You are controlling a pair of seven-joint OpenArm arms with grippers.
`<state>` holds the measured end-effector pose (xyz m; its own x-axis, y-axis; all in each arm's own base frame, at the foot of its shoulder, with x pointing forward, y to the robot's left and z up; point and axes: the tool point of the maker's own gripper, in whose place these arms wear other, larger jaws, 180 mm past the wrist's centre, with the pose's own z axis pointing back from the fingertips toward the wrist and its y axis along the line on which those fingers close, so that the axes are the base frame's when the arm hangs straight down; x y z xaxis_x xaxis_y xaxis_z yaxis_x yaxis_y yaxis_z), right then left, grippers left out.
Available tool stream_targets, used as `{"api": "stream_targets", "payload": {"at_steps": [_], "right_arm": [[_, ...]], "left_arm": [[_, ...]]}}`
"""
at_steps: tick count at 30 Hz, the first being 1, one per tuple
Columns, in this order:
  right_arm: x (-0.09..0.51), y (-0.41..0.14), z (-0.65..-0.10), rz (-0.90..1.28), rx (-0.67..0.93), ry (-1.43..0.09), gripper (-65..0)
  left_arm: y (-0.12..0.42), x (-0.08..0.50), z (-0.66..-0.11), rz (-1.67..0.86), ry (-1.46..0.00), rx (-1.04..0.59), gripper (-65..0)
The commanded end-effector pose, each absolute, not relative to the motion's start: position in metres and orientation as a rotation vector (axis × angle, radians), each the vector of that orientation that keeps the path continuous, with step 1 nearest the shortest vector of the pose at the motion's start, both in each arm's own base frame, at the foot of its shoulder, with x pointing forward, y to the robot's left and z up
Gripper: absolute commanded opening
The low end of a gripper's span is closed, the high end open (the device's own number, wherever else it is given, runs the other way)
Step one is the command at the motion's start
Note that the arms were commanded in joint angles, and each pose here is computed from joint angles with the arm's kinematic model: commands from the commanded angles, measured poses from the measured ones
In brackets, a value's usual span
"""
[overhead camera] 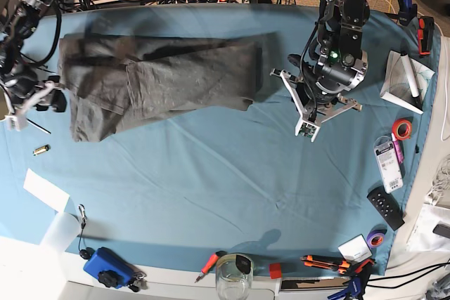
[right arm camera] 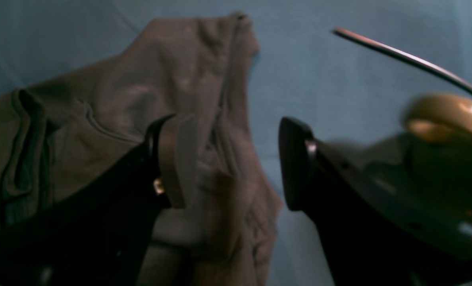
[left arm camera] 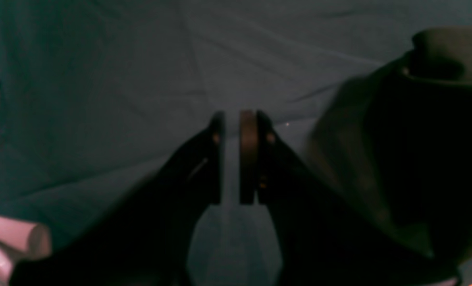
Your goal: Fold the T-shirt properly
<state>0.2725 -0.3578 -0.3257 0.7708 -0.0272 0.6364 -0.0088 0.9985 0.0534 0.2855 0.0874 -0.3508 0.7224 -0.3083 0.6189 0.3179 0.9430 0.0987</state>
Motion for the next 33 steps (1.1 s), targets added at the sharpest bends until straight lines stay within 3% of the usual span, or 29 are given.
{"api": "stream_targets", "payload": {"at_steps": [1,9,16,33], "right_arm": [[0.284,-0.367,-0.313,-0.012,0.018,-0.732,-32.6],[0.299,-0.366,-0.345,-0.125,0.157,-0.675,-32.6],[0.287,-0.338,-0.371,-0.158,0.399,-0.566,-32.6],[0.273,-0.307,-0.393,-0.196,0.584,-0.53,-33.6]], "left_arm": [[0.091,0.292,-0.339,-0.347,-0.727,0.008,-59.3],[0.091,0.273,-0.331,-0.35,-0.745,0.018,-59.3],[0.091,0.267,-0.331,-0.349,-0.742,0.014,-59.3],[0.091,0.265,-0.333,-0.349,-0.736,0.012,-59.3]]}}
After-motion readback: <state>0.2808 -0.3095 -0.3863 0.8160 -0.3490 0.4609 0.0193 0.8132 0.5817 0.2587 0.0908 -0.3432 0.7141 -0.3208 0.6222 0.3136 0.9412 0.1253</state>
